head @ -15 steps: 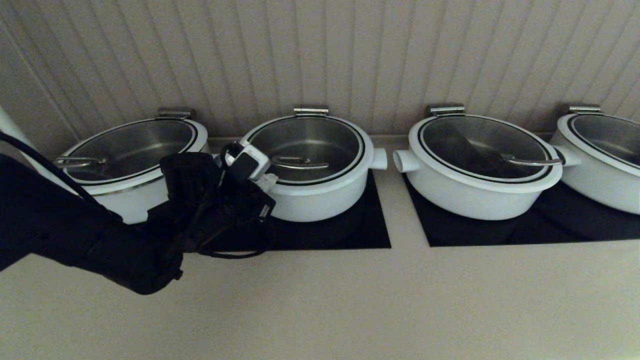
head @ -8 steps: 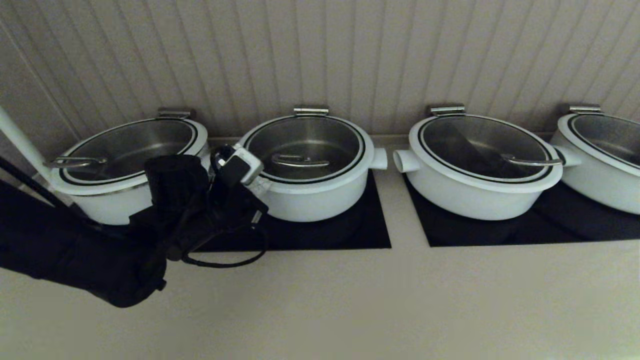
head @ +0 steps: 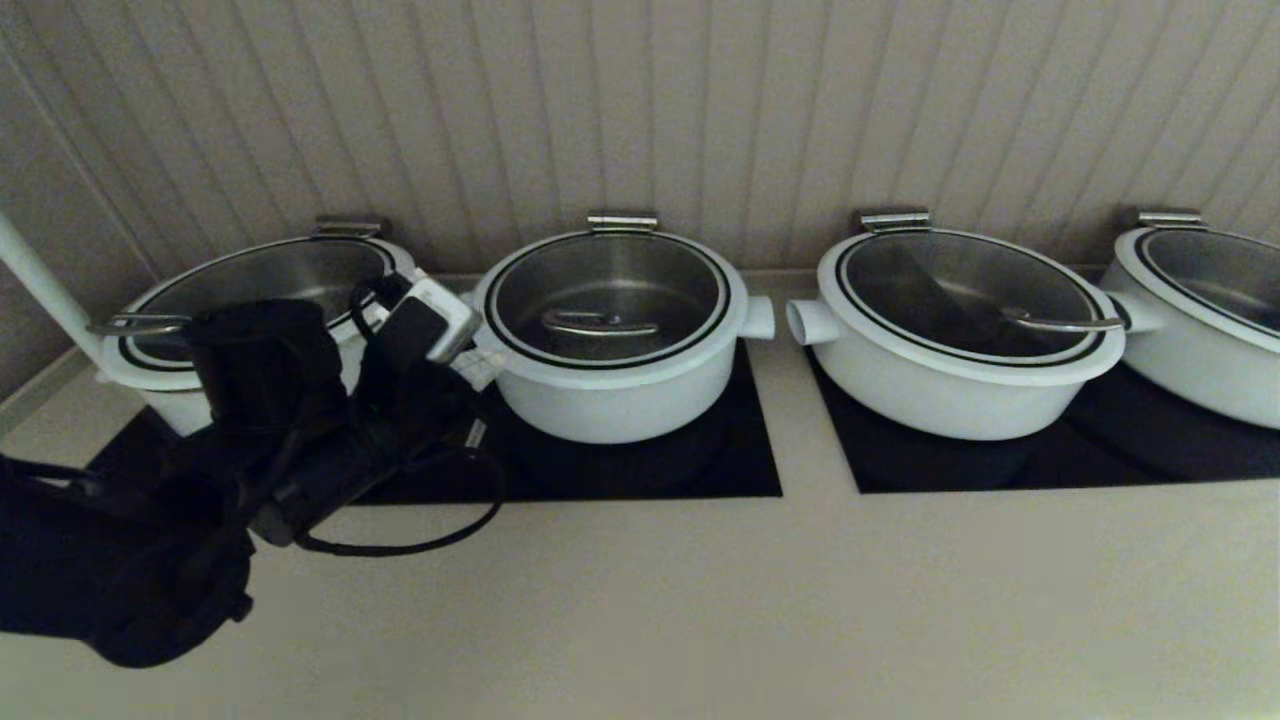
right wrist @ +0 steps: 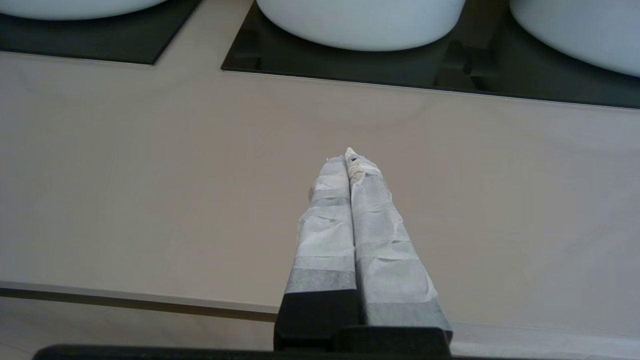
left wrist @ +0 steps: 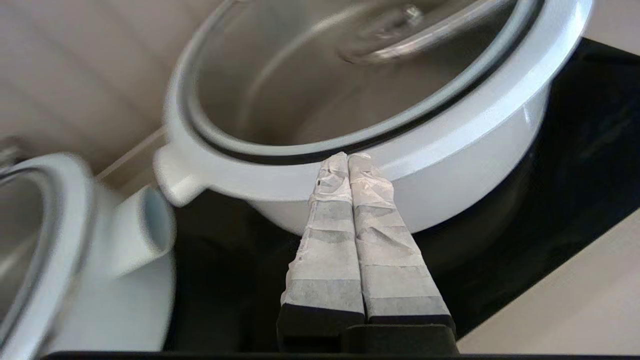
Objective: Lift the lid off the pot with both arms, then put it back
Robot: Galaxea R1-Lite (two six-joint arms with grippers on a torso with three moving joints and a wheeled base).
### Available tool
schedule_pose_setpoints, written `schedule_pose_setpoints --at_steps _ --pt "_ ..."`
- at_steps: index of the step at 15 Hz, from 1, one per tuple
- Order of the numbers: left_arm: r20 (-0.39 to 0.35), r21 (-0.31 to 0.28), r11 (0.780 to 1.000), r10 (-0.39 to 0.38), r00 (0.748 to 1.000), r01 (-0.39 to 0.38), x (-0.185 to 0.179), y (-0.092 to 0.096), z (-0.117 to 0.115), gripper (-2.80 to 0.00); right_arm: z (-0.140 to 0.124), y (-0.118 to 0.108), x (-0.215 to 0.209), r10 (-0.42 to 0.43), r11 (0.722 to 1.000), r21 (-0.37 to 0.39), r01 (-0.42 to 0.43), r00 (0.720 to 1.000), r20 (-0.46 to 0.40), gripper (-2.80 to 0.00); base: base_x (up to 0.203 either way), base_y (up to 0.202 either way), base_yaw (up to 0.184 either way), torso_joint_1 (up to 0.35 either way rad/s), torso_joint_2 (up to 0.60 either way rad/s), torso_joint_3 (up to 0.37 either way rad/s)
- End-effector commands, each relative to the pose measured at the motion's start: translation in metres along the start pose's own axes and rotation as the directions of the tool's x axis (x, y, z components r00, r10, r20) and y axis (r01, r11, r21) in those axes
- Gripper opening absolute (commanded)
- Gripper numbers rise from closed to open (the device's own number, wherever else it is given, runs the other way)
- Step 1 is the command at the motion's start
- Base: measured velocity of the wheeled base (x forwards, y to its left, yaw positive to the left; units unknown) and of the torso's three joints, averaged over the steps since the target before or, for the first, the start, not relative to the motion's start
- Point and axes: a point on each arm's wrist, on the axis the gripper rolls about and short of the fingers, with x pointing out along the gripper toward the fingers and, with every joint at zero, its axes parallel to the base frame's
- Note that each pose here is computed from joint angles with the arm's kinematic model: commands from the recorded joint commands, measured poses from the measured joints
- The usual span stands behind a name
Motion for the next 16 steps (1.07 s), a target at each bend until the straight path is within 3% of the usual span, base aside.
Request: schedule_pose_setpoints --at_steps 1,5,10,16 --pt "0.031 -0.002 0.999 0.04 0.999 -0.04 -0.02 0.005 0.01 -2.8 0.0 0.0 0.0 0.0 1.0 -0.001 0.0 1.0 0.001 -2.8 0.0 0.0 0.0 0.0 0.0 0.0" --pt "0.008 -0.008 0.997 0.074 0.997 -0.074 -0.054 0.011 0.004 -2.8 0.0 0.0 0.0 0.0 1.0 -0.001 0.0 1.0 0.001 -2.8 0.0 0.0 0.0 0.0 0.0 0.0" --pt "-0.116 -0.011 0.97 0.238 0.964 -0.241 -0.112 0.034 -0.028 -2.8 0.0 0.0 0.0 0.002 1.0 -0.001 -0.002 1.0 0.0 -2.8 0.0 0.0 0.0 0.0 0.0 0.0" --pt "-0.26 -0.014 0.94 0.325 0.909 -0.34 -0.186 0.014 -0.069 -2.8 0.0 0.0 0.0 0.0 1.0 -0.001 0.0 1.0 0.001 -2.8 0.0 0.0 0.0 0.0 0.0 0.0"
